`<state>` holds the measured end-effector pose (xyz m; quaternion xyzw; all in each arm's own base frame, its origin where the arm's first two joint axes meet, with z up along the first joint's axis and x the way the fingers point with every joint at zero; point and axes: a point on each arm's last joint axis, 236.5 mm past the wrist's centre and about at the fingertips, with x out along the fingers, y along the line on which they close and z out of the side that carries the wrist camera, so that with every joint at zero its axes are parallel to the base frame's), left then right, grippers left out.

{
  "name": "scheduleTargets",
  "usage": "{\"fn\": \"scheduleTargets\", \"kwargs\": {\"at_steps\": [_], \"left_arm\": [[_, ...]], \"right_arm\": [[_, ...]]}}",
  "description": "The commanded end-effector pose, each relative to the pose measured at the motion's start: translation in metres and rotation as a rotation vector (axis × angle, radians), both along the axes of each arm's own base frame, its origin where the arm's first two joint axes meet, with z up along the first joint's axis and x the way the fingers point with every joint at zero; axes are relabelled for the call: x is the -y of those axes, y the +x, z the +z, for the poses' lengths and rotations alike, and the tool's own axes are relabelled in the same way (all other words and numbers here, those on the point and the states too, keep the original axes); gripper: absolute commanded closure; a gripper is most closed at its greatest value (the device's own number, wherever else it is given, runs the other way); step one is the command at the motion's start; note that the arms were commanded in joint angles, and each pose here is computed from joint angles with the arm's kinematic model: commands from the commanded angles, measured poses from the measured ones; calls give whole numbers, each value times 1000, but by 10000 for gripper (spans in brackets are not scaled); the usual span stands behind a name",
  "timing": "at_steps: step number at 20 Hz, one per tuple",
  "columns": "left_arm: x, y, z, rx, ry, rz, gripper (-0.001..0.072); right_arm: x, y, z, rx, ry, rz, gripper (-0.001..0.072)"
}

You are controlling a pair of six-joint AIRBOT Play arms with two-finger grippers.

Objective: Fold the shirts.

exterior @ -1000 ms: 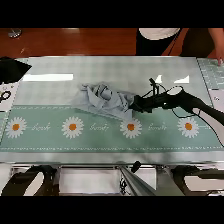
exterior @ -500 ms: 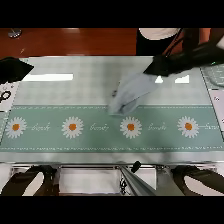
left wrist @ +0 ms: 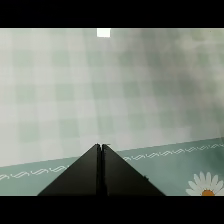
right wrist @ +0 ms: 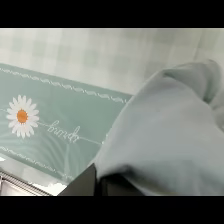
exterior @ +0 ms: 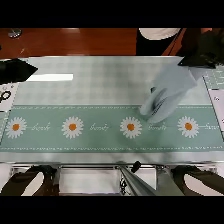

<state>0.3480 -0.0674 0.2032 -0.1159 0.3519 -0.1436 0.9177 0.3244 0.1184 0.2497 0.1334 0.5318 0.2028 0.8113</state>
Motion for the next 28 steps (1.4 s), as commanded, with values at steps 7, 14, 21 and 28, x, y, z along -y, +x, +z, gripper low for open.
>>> {"fn": "scheduleTargets", "kwargs": {"at_steps": [7,14,21,28], "left_arm": [[2,0,1,9,4,-13,683],[-9,22,30,163,8,45,683],[-26,44,86,377,7,126,683],[-36,56,105,469,35,159,683]], "right_arm": [[81,-7,-10,-92,-110,-259,692],[143,-13,-7,-98,-158,-501,692],[219,-54,-57,-280,-309,-768,692],[306,-178,-109,-574,-615,-950,692]]}}
